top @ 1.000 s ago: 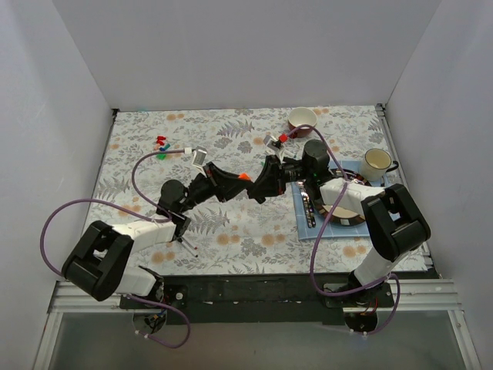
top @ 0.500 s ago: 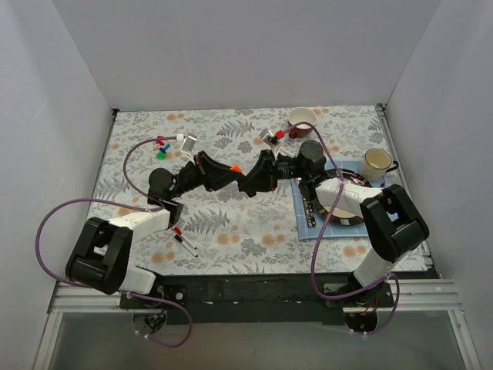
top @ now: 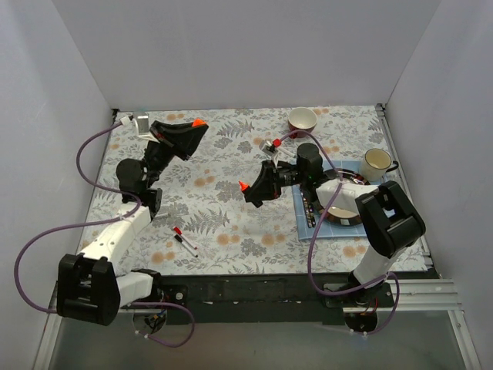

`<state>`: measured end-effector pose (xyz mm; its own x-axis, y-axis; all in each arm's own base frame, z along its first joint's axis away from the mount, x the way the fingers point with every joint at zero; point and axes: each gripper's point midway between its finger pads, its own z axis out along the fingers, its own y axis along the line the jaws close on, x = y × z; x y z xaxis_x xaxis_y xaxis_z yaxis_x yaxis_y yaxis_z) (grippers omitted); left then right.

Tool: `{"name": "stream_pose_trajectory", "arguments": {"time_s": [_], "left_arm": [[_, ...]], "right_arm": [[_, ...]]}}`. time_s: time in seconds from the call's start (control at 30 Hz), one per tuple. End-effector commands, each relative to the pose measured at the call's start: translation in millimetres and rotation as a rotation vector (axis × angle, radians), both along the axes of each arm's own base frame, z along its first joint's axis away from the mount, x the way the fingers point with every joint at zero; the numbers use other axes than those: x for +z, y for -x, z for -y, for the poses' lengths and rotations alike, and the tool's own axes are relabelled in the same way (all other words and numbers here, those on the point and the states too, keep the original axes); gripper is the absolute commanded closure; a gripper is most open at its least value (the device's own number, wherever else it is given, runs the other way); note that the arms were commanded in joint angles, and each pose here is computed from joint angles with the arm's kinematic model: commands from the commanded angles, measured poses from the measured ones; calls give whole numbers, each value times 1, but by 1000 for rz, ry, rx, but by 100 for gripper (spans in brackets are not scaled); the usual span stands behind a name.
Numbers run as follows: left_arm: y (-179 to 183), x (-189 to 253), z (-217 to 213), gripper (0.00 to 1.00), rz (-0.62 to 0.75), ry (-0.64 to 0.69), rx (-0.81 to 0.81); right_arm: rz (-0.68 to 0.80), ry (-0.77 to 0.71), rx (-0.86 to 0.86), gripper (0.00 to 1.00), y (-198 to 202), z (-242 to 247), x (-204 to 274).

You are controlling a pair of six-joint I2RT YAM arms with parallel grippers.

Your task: Open the pen caps

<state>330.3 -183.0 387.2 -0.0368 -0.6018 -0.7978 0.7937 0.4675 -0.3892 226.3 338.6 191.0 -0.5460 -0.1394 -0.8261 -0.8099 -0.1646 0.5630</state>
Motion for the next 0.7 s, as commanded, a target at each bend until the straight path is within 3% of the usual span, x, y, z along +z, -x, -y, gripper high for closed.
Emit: {"name": "stream_pose_trajectory", "arguments": {"time_s": [0.0,0.03,0.07,0.13,0.17,0.3,0.4,0.67], "left_arm": [[-16,-7,-19,100,-29,-36,123],[-21,-13,-24,100,-67,-24,142],[-27,-21,-33,100,-115,-11,168],[-42,-60,-56,100,-302,36,236],[-47,-74,-65,100,-370,60,262],[-66,-159,-119,100,-776,172,424],[-77,-205,-150,100,-971,190,513],[-91,-258,-207,100,-1118,180,675]], "right_arm": [[40,-5,27,99,3,3,0],[59,-1,8,99,-4,1,2],[-25,92,-69,99,-15,4,-15],[138,158,-157,99,-47,4,-23],[125,267,-248,99,-64,14,-43],[236,412,-386,99,-107,34,-62],[307,516,-484,99,-133,46,-70],[334,781,-521,98,-174,71,-128]]}}
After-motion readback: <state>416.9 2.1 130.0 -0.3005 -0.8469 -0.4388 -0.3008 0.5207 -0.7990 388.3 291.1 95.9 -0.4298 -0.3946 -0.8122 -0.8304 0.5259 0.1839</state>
